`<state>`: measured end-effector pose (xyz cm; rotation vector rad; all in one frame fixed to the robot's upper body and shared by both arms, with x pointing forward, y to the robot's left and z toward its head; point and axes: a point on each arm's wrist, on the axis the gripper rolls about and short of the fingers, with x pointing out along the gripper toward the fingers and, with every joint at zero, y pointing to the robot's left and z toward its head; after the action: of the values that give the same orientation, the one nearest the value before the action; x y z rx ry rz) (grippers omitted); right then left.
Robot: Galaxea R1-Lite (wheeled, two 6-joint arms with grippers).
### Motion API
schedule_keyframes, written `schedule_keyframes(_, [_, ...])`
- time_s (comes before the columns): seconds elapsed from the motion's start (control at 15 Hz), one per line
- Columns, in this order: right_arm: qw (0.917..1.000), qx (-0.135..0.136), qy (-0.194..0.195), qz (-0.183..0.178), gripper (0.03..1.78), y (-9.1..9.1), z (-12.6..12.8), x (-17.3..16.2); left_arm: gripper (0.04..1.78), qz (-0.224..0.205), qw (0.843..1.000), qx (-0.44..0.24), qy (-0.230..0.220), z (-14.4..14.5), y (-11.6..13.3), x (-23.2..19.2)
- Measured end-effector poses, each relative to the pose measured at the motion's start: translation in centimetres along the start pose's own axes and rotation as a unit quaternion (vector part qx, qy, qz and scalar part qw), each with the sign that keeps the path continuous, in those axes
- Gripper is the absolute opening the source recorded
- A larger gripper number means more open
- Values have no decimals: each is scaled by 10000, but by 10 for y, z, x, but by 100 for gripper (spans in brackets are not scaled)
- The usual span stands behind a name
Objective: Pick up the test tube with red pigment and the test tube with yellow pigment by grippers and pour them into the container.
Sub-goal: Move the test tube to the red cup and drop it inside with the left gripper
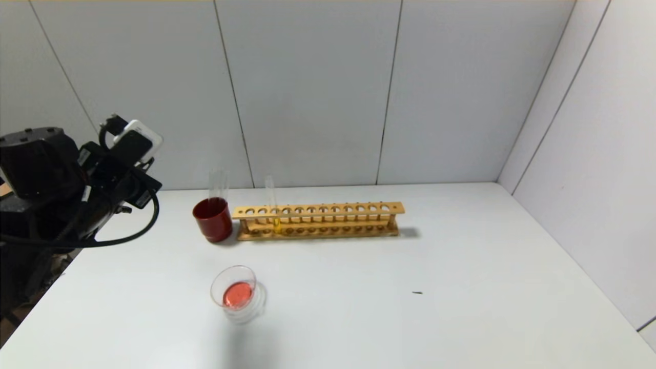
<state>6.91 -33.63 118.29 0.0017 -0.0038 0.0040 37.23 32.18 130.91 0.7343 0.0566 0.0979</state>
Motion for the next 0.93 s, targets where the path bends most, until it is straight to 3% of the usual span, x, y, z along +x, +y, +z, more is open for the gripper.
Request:
schedule_keyframes(0.13, [10000,0,-2,0,175,0,0,0,30,-448,9923,-1139,209,18,17,-8])
schedule_keyframes(0.33, [10000,0,0,-2,175,0,0,0,30,-1398,9434,-2943,617,24,28,-17])
schedule_keyframes(0.4, [10000,0,-2,-2,175,0,0,0,30,-1498,9293,-3300,706,22,29,-16])
schedule_keyframes(0.6, [10000,0,0,-2,175,0,0,0,30,-1409,9154,-3719,618,18,28,2])
schedule_keyframes(0.93, [10000,0,-2,-2,175,0,0,0,30,-1285,9162,-3770,430,2,13,43])
